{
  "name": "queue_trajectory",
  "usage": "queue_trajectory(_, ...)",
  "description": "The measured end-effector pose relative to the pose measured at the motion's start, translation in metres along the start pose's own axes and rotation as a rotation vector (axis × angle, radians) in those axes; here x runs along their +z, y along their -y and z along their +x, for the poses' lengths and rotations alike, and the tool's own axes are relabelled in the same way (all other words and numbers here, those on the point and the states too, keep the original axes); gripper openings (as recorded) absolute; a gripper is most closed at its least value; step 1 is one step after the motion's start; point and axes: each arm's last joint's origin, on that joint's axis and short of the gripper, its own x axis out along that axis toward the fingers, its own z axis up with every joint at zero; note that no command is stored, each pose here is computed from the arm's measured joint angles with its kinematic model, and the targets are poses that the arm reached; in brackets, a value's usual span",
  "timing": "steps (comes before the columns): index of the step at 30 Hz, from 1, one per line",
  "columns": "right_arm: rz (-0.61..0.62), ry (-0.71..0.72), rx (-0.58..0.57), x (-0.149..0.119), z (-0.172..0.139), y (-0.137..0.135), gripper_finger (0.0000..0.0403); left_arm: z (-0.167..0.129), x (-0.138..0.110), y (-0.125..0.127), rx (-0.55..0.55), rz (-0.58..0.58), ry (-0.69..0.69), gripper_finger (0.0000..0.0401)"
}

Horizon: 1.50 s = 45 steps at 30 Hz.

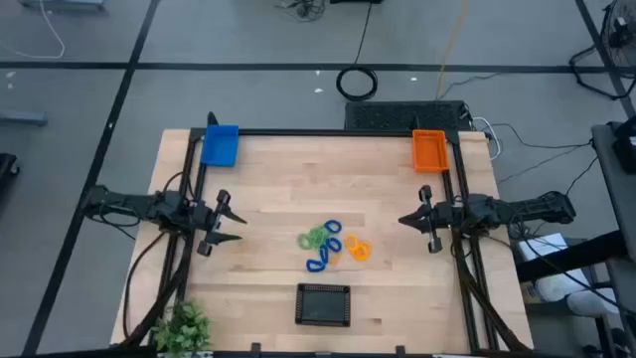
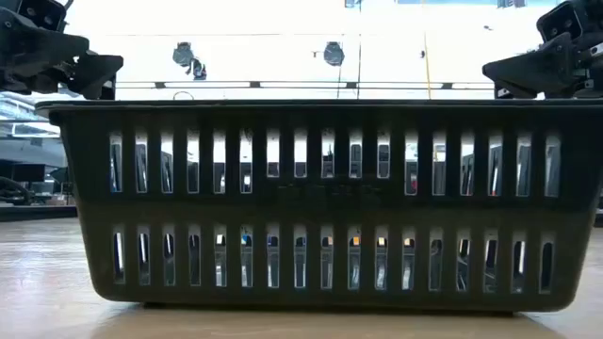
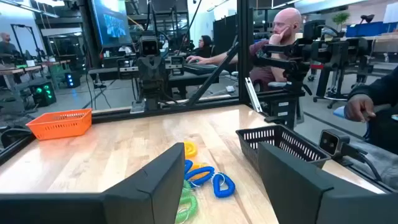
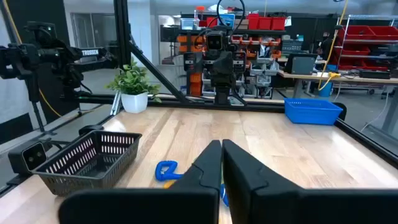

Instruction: Sort spring keychains into baskets

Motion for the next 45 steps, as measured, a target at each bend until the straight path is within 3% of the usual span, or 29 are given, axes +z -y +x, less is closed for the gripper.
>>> queue_trajectory(20,-0.001,0.0,0.0,0.0,0.0,0.0,0.0002,0.0,0.0,0.0,0.0,0.0,0.0,0.0212)
queue_trajectory(25,-0.278,-0.003,-0.03,0.0,0.0,0.001,0.0003,0.0,0.0,0.0,0.0,0.0,-0.001,0.0212)
queue_trajectory(28,-0.384,-0.004,-0.028,0.0,0.0,0.001,0.0001,0.0,0.0,0.0,0.0,0.0,0.0,0.0212)
queue_trajectory(37,-0.394,0.0,-0.028,0.001,0.0,0.001,0.0004,0.0,0.0,0.0,0.001,0.0,-0.001,0.0212)
queue_trajectory(39,-0.341,0.016,-0.023,0.002,0.0,0.001,0.0004,0.0,0.0,0.0,0.001,0.0,0.0,0.0212)
queue_trajectory(45,0.087,0.106,0.063,0.01,-0.001,-0.002,0.0004,0.0,0.0,0.0,0.0,0.0,-0.001,0.0212)
